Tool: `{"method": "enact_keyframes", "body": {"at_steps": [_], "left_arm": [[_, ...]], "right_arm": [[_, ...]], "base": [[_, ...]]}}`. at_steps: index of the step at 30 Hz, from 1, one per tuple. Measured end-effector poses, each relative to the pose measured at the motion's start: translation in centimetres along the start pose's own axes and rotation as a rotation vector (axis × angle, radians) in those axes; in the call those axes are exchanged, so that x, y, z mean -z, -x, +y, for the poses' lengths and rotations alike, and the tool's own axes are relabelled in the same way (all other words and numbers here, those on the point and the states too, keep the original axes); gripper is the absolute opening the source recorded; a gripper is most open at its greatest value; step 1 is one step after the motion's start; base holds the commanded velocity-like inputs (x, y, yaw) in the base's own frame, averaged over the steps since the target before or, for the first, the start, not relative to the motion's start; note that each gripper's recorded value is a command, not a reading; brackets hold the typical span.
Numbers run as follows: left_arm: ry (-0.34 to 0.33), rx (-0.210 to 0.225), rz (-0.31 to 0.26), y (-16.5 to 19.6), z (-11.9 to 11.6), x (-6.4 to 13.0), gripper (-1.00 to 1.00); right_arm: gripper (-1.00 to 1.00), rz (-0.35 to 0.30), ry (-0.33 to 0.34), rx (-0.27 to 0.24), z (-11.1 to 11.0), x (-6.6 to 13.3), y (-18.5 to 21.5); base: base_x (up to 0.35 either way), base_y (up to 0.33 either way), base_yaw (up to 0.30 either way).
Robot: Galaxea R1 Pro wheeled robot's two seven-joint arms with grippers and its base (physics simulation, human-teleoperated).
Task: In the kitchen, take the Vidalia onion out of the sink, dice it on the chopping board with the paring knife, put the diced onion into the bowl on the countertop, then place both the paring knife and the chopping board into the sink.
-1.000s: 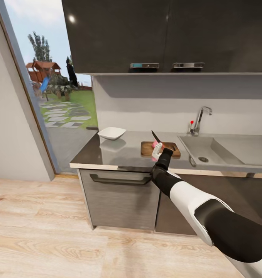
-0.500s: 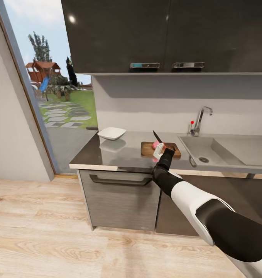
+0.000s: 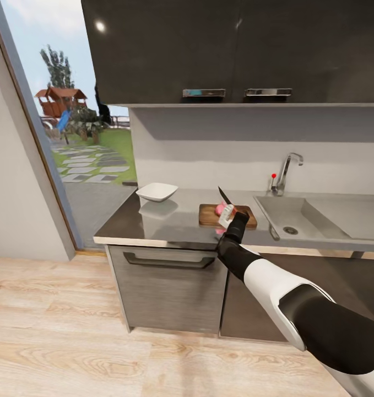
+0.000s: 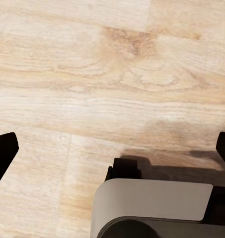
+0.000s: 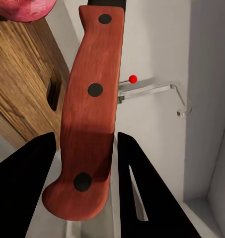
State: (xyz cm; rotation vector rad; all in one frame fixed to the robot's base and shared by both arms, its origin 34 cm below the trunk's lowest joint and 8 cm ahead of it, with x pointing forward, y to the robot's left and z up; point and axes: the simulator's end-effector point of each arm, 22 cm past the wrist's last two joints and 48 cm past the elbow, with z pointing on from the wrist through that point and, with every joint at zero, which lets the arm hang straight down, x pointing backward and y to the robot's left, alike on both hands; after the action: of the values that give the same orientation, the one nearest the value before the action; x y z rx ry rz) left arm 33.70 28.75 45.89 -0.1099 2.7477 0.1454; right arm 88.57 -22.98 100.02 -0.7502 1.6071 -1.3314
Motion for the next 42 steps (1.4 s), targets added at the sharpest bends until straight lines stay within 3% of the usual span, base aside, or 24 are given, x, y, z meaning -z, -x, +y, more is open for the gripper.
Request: {"method": "enact_keyframes", "body": {"at_steps": [42], "left_arm": [[0.003,-0.001,0.001,-0.01,0.24,-0.02,1.0]], "right_arm": [[-1.0,0.01,0.02,0.007,0.77,-0.06,-0.6]], "base": [[0.0,0.0,0.0]]}}
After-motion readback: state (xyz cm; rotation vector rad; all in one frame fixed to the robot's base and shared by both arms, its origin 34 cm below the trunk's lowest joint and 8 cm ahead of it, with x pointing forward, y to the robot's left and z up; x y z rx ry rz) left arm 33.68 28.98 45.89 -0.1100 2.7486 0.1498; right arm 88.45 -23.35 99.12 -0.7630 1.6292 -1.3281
